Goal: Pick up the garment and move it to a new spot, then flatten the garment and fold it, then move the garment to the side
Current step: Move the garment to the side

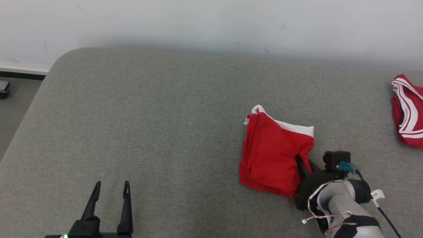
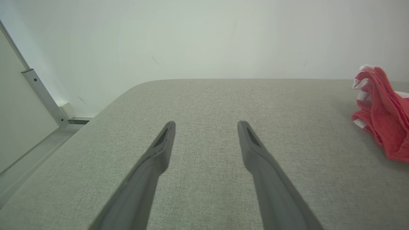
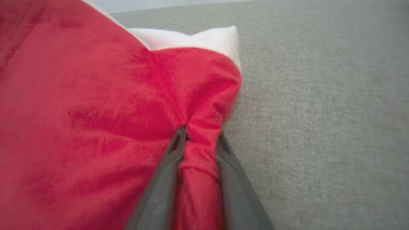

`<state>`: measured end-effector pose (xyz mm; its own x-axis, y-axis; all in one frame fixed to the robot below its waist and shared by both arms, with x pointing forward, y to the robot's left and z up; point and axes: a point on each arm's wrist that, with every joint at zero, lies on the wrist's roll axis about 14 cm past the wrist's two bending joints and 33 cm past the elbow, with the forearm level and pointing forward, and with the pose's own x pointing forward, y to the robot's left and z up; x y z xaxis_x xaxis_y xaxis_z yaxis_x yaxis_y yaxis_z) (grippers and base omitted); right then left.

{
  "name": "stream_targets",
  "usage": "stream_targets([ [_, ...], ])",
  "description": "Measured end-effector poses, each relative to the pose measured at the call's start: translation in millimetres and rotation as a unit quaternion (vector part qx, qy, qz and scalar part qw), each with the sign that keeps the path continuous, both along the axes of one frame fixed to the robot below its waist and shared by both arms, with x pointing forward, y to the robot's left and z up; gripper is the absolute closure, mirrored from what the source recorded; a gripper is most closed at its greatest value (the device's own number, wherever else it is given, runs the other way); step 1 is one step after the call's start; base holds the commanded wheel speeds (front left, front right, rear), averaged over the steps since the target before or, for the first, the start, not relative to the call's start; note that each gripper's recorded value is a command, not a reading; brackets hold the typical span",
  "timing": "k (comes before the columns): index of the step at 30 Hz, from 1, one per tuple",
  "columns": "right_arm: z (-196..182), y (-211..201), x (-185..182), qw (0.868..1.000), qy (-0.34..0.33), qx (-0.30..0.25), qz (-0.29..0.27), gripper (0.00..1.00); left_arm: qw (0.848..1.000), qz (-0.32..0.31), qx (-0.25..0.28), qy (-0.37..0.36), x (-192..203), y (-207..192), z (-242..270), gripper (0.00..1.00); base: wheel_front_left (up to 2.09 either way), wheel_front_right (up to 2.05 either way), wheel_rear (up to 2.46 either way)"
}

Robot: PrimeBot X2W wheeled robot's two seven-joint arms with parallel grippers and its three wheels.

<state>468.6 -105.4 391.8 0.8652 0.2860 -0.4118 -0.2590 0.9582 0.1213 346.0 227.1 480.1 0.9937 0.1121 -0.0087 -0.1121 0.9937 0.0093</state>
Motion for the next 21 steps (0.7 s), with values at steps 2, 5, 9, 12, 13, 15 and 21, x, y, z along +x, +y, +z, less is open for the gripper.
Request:
stream_targets([
  [2,4,0,4,1.0,-0.008,-0.006,0.006,1.0,1.0,0.0,-0.001,0.0,1,0,0,0.0,0.0,0.0,0.0],
  [5,13,-11,13,0.999,-0.024,-0.022,0.008,1.0,1.0,-0.004,-0.001,0.001,4,-2,-1,0.0,0.0,0.0,0.0],
  [9,39,-19,42,0.999,-0.046,-0.005,-0.006,1.0,1.0,-0.018,-0.005,-0.005,17,-9,2,0.0,0.0,0.0,0.0],
  [12,59,-30,68,0.997,-0.07,-0.03,0.006,1.0,0.999,-0.035,-0.006,-0.011,33,-18,4,0.0,0.0,0.0,0.0],
  [13,62,-38,75,0.996,-0.074,-0.04,0.006,1.0,0.999,-0.042,-0.007,-0.011,38,-22,4,0.0,0.0,0.0,0.0],
  [15,62,-47,80,0.996,-0.072,-0.053,0.006,1.0,0.999,-0.049,-0.009,-0.01,43,-25,2,0.0,0.0,0.0,0.0],
  [21,67,-98,110,0.992,-0.064,-0.113,0.0,1.0,0.998,-0.068,-0.015,0.002,70,-37,-12,0.0,0.0,0.0,0.0],
])
